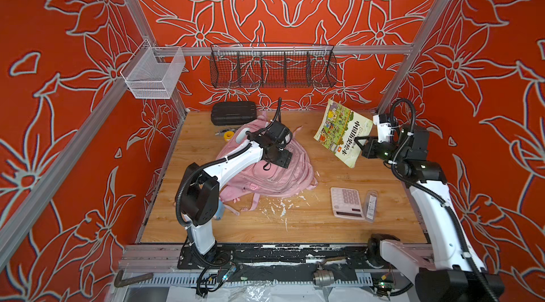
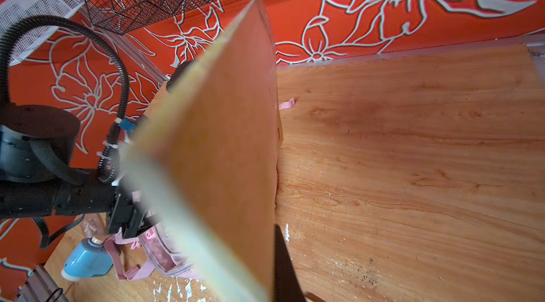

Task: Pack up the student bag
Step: 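Lower the picture book into the open backpack with the right gripper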

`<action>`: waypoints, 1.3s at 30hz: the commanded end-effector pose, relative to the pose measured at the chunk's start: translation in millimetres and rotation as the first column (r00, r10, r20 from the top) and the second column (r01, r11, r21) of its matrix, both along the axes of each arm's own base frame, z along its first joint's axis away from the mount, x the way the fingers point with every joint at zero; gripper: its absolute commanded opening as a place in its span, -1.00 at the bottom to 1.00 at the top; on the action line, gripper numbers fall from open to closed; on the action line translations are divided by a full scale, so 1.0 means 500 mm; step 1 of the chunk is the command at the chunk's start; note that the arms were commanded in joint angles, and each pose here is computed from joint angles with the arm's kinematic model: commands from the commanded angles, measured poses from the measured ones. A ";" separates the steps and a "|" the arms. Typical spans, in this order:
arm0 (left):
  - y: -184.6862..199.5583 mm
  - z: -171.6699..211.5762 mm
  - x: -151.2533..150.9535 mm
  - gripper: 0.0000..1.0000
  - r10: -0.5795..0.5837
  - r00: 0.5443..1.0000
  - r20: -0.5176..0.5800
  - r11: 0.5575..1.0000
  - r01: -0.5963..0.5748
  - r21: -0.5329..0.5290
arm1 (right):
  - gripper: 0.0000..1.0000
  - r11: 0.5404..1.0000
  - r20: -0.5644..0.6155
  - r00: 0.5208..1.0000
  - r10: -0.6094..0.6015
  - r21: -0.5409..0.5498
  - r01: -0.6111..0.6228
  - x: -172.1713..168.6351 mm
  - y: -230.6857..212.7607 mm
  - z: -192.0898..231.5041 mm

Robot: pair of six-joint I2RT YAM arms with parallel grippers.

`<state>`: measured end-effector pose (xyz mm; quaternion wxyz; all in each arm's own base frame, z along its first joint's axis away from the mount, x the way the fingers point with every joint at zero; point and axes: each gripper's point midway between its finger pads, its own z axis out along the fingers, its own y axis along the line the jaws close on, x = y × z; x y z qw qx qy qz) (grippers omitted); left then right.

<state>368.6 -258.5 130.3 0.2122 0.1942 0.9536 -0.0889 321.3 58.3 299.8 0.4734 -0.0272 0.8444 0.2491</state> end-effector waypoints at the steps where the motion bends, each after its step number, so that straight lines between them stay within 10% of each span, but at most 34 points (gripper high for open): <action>1: 0.003 -0.048 -0.001 0.58 0.023 1.000 -0.017 0.993 -0.021 0.116 | -1.00 1.000 -0.004 1.000 -0.017 0.005 0.017 -0.006 -0.005 -0.006; 7: 0.007 -0.103 0.000 0.50 0.062 0.996 -0.068 0.984 -0.050 0.172 | -1.00 1.000 -0.021 1.000 -0.008 0.008 0.008 -0.009 -0.002 -0.022; 13: 0.013 -0.070 -0.002 -0.98 0.100 0.991 -0.088 0.978 -0.082 0.194 | -1.00 1.000 -0.053 0.999 -0.002 0.022 0.003 -0.011 0.001 -0.037; 23: -0.014 0.285 0.013 -1.00 0.142 0.973 0.180 0.963 -0.094 -0.254 | -1.00 0.936 -0.204 0.974 0.098 0.351 -0.021 -0.017 0.069 -0.060; 32: -0.007 0.347 0.027 -1.00 0.204 0.971 0.127 0.868 -0.119 -0.482 | -1.00 0.908 -0.275 0.952 0.136 0.420 -0.009 -0.042 0.101 -0.069; 39: 0.013 0.374 0.043 -1.00 0.231 0.965 0.127 0.821 -0.123 -0.558 | -1.00 0.964 -0.335 0.942 0.034 0.259 0.057 -0.060 0.067 -0.127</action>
